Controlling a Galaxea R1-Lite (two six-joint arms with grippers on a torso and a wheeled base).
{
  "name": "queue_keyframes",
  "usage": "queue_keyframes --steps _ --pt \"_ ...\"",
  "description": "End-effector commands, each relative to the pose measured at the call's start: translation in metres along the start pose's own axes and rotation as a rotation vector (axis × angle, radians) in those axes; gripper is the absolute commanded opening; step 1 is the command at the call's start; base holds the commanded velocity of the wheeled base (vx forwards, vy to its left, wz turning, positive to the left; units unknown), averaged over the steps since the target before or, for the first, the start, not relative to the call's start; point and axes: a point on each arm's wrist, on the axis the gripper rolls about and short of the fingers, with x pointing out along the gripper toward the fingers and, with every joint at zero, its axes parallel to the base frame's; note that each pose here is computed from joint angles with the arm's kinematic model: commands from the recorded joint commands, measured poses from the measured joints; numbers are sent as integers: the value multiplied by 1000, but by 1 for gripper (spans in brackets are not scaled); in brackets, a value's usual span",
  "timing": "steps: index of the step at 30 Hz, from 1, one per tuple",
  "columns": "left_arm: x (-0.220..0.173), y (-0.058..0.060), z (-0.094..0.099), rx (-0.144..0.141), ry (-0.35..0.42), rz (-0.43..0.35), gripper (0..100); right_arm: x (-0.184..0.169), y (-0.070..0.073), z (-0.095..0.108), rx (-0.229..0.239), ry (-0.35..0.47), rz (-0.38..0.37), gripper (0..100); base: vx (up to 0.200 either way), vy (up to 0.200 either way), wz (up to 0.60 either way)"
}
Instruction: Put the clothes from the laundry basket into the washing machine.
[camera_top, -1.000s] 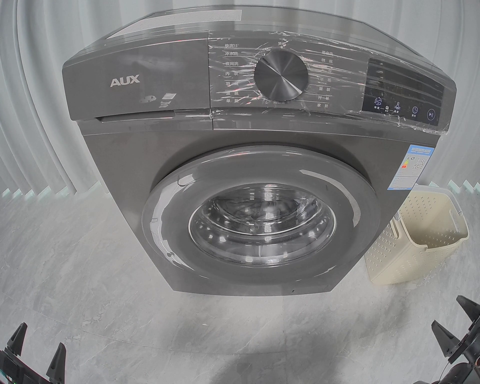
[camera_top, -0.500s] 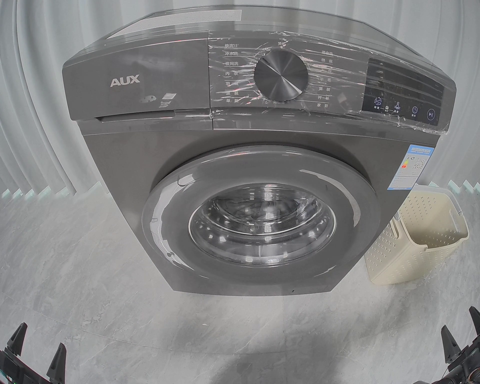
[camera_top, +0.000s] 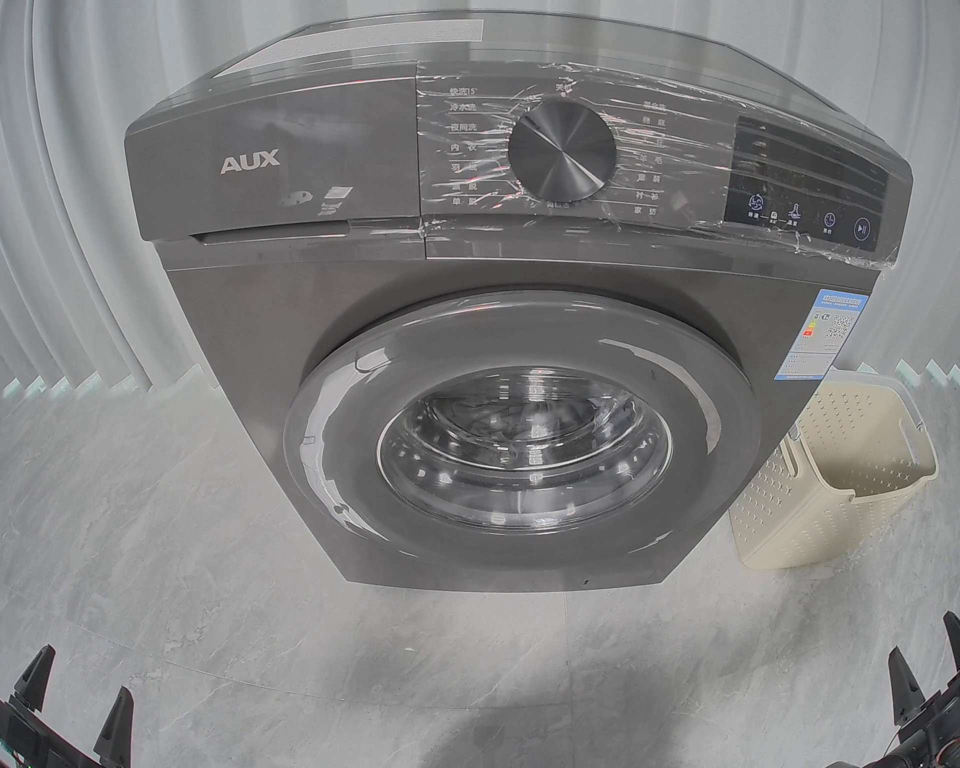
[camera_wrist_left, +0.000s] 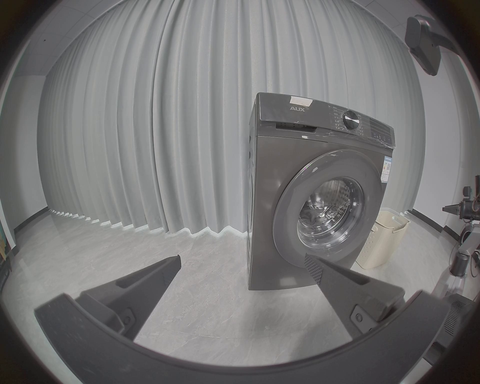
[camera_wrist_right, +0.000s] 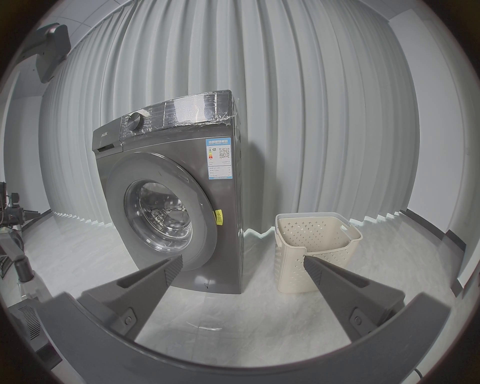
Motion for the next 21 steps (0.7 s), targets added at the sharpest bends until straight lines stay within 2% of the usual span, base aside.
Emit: queue_keyframes --steps 1,9,10,13,16,18,21 --pt "0 0 -5 0 3 -1 100 1 0 -5 -12 15 4 100 0 0 0" --pt "0 0 -5 7 1 -2 100 1 0 -5 -8 18 -6 100 0 0 0" --pt "0 0 -4 -10 4 -4 100 1 0 -5 -4 18 -9 100 0 0 0" --pt "0 0 -4 -20 4 4 100 1 0 -5 -1 18 -13 100 0 0 0" --pt "0 0 -4 5 0 1 100 1 0 -5 -2 18 -12 100 0 0 0" --pt "0 0 -5 -4 3 4 100 1 0 -5 -2 17 -12 100 0 0 0" --pt "0 0 -5 5 1 1 100 1 0 -5 -2 17 -12 100 0 0 0"
